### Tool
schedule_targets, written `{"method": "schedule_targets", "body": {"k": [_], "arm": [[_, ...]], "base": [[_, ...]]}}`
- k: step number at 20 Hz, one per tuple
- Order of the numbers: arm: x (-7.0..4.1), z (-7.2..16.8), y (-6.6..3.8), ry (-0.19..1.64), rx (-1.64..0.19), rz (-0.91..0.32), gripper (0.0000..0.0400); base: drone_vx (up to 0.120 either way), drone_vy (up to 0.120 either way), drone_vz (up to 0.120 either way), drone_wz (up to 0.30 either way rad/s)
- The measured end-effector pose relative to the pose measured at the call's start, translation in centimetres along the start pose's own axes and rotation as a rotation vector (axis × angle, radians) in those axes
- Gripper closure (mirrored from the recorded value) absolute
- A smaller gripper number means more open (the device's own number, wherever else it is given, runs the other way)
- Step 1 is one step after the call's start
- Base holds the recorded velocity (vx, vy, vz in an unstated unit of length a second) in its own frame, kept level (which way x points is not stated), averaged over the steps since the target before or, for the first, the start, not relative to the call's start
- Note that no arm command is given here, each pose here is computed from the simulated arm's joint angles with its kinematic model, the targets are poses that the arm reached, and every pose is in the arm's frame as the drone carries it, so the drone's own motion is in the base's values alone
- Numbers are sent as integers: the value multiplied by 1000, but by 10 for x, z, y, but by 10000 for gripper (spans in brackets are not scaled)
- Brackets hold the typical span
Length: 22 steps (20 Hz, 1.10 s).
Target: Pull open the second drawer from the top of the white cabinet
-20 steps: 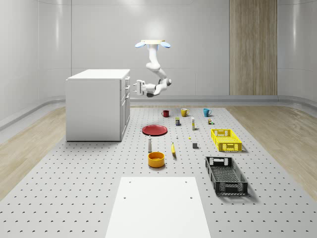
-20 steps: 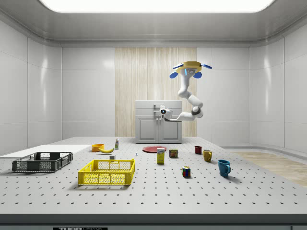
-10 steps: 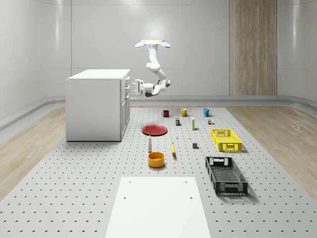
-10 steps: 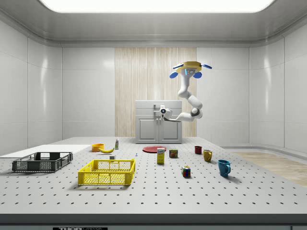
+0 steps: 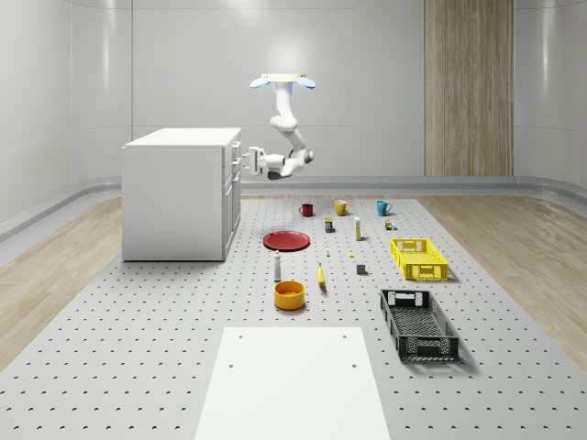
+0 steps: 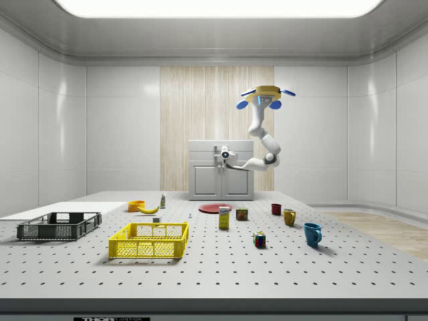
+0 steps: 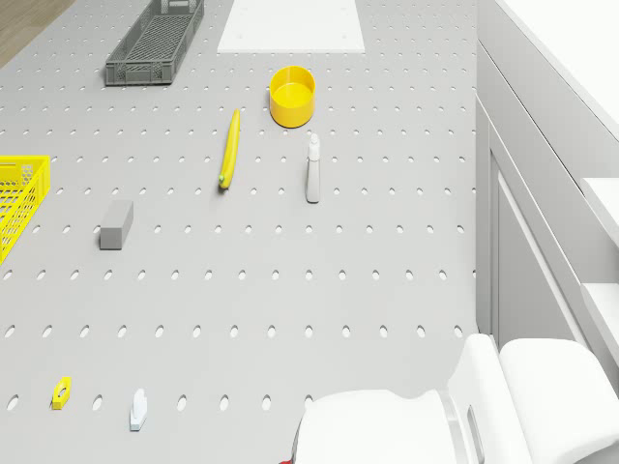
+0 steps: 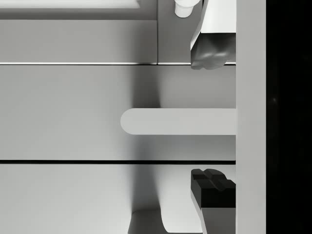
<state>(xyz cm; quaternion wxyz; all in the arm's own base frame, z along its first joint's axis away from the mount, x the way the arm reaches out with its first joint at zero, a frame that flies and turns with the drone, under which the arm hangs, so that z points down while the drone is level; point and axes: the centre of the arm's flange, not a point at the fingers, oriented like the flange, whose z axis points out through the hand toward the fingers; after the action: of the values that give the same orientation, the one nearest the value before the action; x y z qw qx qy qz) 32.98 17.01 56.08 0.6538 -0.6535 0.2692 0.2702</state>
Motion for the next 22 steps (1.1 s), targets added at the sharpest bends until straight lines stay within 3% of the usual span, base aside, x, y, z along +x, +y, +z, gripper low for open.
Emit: {"method": "schedule_targets", "body": {"k": [22], "arm": [[3,29,-3,0,0,0,100]], "base": [[0,0,0,0]]}}
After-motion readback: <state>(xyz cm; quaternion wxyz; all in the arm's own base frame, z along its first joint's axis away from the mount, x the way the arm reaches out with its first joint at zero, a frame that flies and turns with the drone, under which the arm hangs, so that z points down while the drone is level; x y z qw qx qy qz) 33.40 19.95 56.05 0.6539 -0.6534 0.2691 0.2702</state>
